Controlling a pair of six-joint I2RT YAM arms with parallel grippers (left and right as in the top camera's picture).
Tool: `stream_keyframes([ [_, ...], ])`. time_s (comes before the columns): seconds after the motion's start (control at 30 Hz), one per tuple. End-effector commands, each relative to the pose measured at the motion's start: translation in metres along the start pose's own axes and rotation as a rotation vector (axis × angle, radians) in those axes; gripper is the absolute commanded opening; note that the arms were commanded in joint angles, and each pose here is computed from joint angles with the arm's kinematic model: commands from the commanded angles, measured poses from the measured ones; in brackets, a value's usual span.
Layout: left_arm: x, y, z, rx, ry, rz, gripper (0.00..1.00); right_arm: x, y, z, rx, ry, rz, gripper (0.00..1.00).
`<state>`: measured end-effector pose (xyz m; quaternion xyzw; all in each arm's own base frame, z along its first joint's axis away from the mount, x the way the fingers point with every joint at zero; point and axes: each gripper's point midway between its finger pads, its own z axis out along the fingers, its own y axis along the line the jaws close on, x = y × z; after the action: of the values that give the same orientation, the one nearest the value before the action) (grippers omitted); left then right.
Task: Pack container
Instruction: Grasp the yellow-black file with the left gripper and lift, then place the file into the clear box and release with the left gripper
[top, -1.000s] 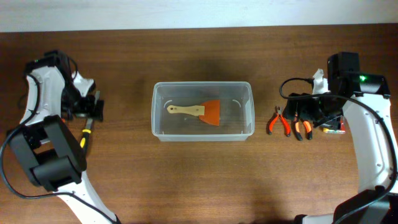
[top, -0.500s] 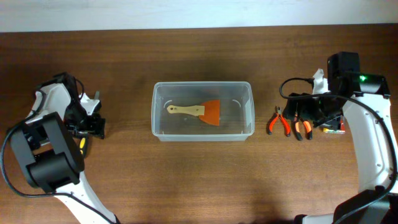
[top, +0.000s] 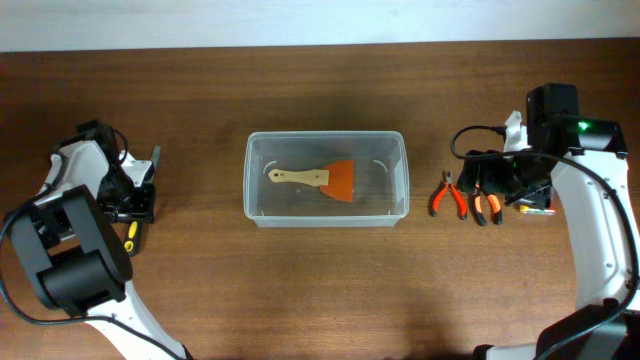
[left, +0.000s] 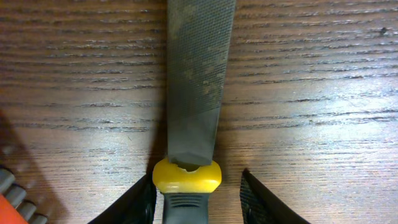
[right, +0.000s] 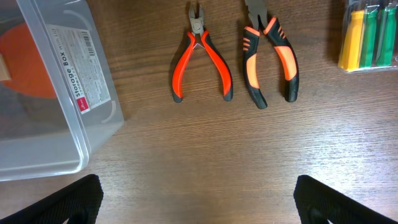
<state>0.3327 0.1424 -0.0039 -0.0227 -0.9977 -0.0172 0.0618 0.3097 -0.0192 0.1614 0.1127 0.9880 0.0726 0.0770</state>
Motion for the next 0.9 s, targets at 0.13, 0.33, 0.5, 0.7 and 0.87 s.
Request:
stream_keyframes([
  [0.13, 0.009, 0.002, 0.02, 0.003, 0.04, -0.019, 0.33, -0.004, -0.004, -0.004, 0.016, -0.013, 0.006, 0.99],
  [0.33, 0.005, 0.003, 0.02, -0.004, 0.026, -0.021, 0.18, -0.004, -0.004, -0.004, 0.016, -0.013, 0.006, 0.99],
  [0.5, 0.005, 0.0, 0.013, -0.003, 0.032, -0.008, 0.02, -0.004, -0.004, -0.004, 0.016, -0.012, 0.007, 0.99],
  [0.7, -0.034, -0.005, -0.069, -0.06, -0.095, 0.044, 0.02, 0.001, -0.005, -0.004, 0.017, 0.007, 0.01, 0.99],
  [0.87, -0.07, -0.037, -0.207, -0.143, -0.344, 0.143, 0.02, 0.002, -0.005, -0.004, 0.018, 0.009, 0.01, 0.99],
])
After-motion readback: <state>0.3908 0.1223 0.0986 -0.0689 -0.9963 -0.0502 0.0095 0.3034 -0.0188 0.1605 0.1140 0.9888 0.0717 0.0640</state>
